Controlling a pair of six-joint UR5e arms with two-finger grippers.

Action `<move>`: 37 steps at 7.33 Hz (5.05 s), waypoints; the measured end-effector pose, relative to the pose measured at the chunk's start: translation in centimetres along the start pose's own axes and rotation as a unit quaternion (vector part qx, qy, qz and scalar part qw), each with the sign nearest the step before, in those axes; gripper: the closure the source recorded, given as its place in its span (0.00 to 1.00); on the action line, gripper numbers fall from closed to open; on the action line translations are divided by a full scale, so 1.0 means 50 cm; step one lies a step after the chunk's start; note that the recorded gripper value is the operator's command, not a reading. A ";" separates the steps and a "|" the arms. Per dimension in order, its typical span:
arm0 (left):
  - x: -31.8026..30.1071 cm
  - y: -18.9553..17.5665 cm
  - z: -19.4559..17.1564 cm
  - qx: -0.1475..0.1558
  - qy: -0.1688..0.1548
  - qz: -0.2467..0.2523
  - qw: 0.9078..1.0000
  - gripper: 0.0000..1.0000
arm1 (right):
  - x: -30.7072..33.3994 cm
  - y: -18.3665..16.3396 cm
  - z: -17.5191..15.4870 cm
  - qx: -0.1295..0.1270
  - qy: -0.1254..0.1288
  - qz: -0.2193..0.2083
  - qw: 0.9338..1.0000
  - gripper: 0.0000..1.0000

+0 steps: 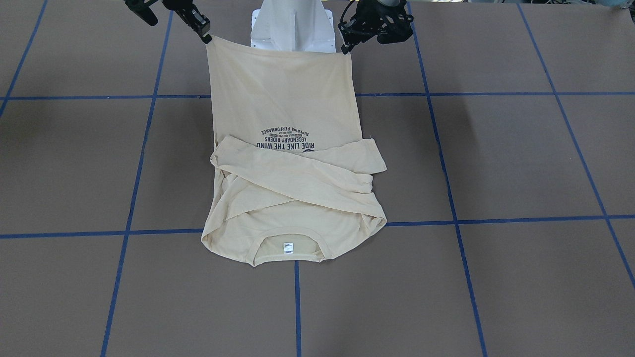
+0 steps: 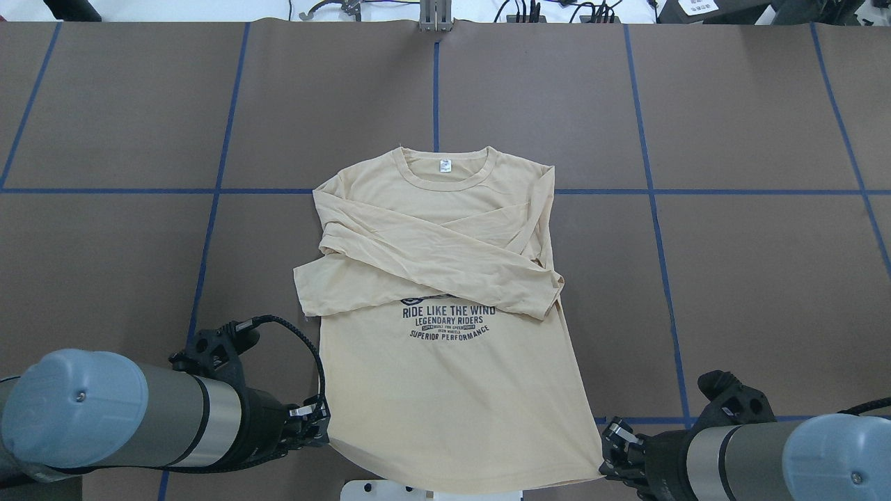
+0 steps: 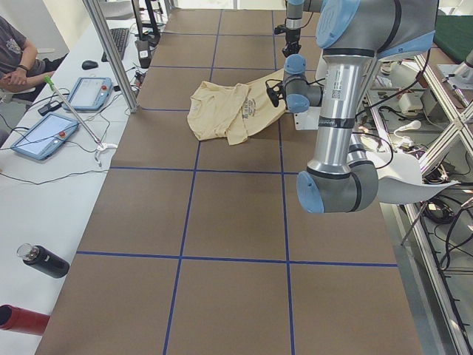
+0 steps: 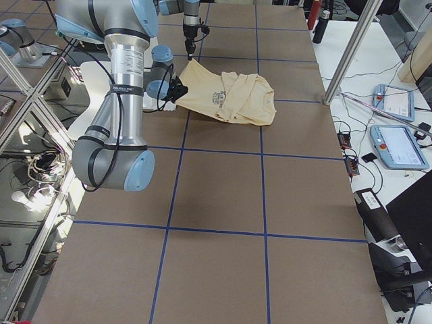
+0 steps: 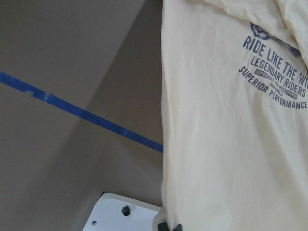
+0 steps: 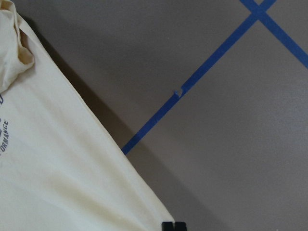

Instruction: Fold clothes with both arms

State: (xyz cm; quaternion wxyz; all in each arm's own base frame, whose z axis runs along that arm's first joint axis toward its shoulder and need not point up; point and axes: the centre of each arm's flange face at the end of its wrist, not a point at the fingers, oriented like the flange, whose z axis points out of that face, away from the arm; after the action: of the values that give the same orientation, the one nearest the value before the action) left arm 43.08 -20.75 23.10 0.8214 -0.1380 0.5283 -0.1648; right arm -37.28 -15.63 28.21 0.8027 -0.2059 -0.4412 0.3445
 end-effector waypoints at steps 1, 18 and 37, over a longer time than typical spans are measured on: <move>0.003 -0.002 -0.006 0.002 -0.002 0.004 1.000 1.00 | -0.008 -0.010 -0.010 0.003 -0.007 0.005 1.000 1.00; 0.102 -0.686 0.137 0.205 0.036 0.019 0.978 1.00 | -0.771 -0.521 0.224 0.218 0.059 -0.016 0.974 1.00; 0.050 -0.727 -0.069 0.219 0.080 0.111 0.966 0.53 | -0.490 -0.322 0.170 0.179 -0.070 0.018 0.981 0.06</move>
State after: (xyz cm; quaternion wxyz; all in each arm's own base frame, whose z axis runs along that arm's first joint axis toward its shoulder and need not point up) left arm 36.36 -54.95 34.21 0.8001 0.1181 0.5551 -0.1945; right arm -47.67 -44.35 29.02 0.7873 -0.0425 -0.4240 0.4456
